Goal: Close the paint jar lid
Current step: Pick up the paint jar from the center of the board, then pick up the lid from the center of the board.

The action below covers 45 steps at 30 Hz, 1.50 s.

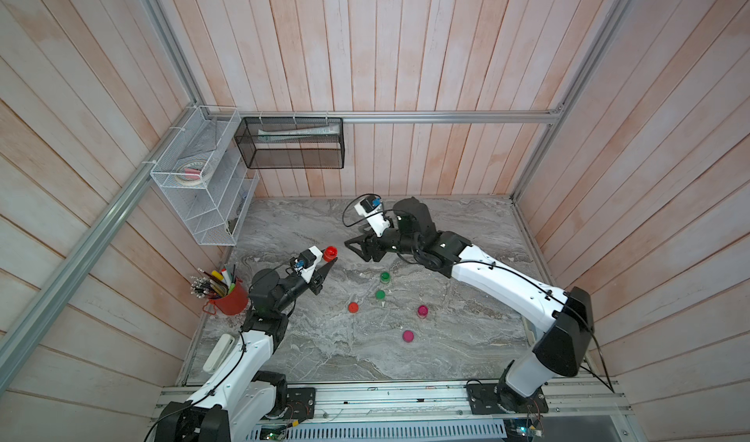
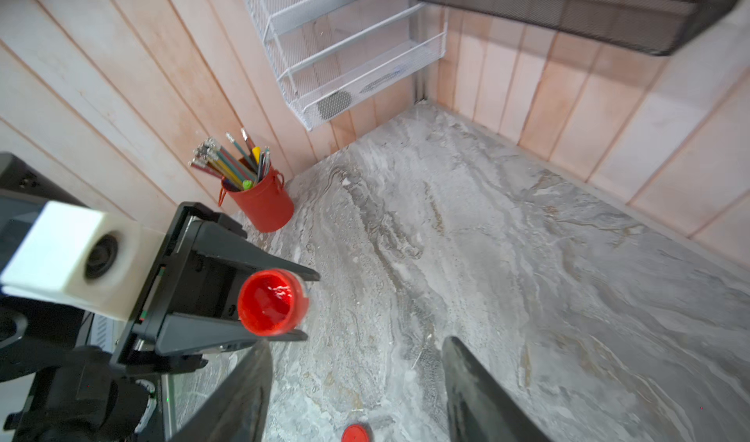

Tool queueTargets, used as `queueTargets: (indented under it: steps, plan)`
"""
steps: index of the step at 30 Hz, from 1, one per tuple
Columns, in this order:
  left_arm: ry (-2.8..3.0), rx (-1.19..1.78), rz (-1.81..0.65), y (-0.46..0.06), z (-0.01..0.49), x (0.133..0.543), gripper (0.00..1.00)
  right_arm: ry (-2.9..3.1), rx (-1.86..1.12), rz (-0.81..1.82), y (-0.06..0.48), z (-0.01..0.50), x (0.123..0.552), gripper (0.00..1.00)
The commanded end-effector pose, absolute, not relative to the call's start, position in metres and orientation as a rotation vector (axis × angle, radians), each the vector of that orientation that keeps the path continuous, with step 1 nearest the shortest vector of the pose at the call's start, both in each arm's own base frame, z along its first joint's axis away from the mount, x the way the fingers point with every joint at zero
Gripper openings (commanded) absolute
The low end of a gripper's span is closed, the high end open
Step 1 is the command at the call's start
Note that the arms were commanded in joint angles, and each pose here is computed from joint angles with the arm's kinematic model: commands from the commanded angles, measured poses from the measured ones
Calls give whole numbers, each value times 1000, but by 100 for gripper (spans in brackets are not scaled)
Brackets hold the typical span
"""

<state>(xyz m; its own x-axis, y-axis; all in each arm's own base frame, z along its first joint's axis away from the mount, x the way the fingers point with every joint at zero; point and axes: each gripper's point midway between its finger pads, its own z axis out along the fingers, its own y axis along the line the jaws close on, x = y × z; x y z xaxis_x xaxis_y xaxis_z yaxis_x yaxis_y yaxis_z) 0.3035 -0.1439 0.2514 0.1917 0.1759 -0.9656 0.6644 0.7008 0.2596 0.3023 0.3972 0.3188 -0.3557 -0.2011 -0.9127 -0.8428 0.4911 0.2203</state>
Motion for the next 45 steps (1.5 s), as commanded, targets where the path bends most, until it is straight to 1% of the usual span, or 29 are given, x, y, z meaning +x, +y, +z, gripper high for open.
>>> queueTargets:
  steps: [1, 3, 7, 11, 14, 19, 23, 32, 45]
  plan:
    - [1331, 785, -419, -148, 260, 297, 26, 1751, -739, 954, 366, 342, 310, 69]
    - [1311, 794, -435, -149, 265, 290, 27, 1805, -711, 901, 350, 324, 314, 69]
    - [1269, 803, -458, -150, 282, 272, 27, 1930, -714, 819, 336, 272, 312, 69]
    - [1236, 814, -495, -152, 296, 247, 28, 2006, -705, 832, 335, 225, 300, 68]
    - [1219, 798, -525, -151, 306, 232, 28, 2018, -737, 827, 343, 203, 289, 68]
    - [1236, 764, -524, -146, 309, 220, 28, 2018, -866, 839, 371, 176, 269, 68]
    - [1244, 730, -503, -140, 306, 215, 28, 2027, -913, 851, 387, 155, 259, 64]
    - [1246, 702, -464, -135, 302, 216, 29, 2106, -910, 892, 415, 120, 261, 52]
    - [1242, 663, -400, -126, 307, 220, 29, 2167, -961, 853, 440, 85, 254, 46]
